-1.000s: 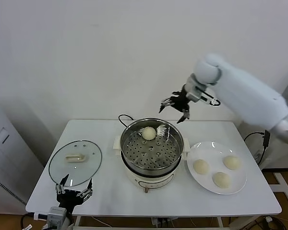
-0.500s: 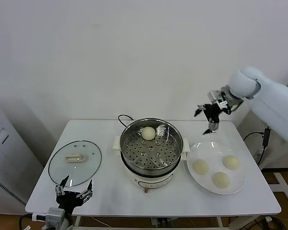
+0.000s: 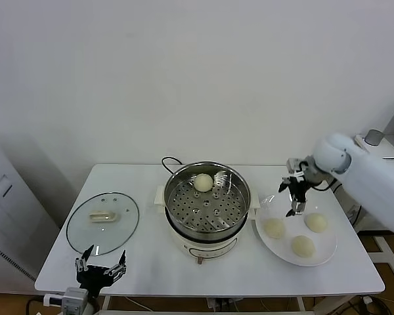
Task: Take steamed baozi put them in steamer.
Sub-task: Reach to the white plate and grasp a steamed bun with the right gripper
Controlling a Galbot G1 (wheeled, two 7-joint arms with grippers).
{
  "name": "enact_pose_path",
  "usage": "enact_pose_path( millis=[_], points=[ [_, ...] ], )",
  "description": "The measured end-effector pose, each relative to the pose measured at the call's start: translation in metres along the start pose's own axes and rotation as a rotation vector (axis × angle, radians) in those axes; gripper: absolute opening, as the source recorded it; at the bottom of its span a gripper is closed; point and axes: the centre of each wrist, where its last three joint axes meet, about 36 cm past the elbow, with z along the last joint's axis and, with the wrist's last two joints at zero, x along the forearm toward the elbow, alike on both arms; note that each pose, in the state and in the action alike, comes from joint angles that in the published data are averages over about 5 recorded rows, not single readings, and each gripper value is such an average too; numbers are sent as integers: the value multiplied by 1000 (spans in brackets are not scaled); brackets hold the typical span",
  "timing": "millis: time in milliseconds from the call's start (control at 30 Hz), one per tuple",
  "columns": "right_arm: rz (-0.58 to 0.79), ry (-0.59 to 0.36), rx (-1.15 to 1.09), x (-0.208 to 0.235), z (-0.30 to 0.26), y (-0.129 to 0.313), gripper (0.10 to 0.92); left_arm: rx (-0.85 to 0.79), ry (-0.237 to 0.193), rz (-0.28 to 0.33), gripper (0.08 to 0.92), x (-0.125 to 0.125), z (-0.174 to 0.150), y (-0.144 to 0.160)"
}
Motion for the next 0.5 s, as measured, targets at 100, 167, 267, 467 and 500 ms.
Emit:
enact_pose_path(
  millis=[100, 167, 267, 467, 500],
  points=[
    [-16, 6, 4, -15, -2, 4, 823, 0, 3, 1, 823, -1, 1, 0],
    [-24, 10, 9, -24, -4, 6, 823, 0, 4, 1, 823, -1, 2, -1],
    [-29, 17, 16, -36, -7, 8, 823, -1, 5, 2, 823, -1, 2, -1],
    [-33, 37, 25, -55, -9, 11, 823, -1, 9, 4, 823, -2, 4, -2],
    [-33, 39, 25, -57, -9, 11, 823, -1, 10, 4, 823, -3, 5, -2]
  ],
)
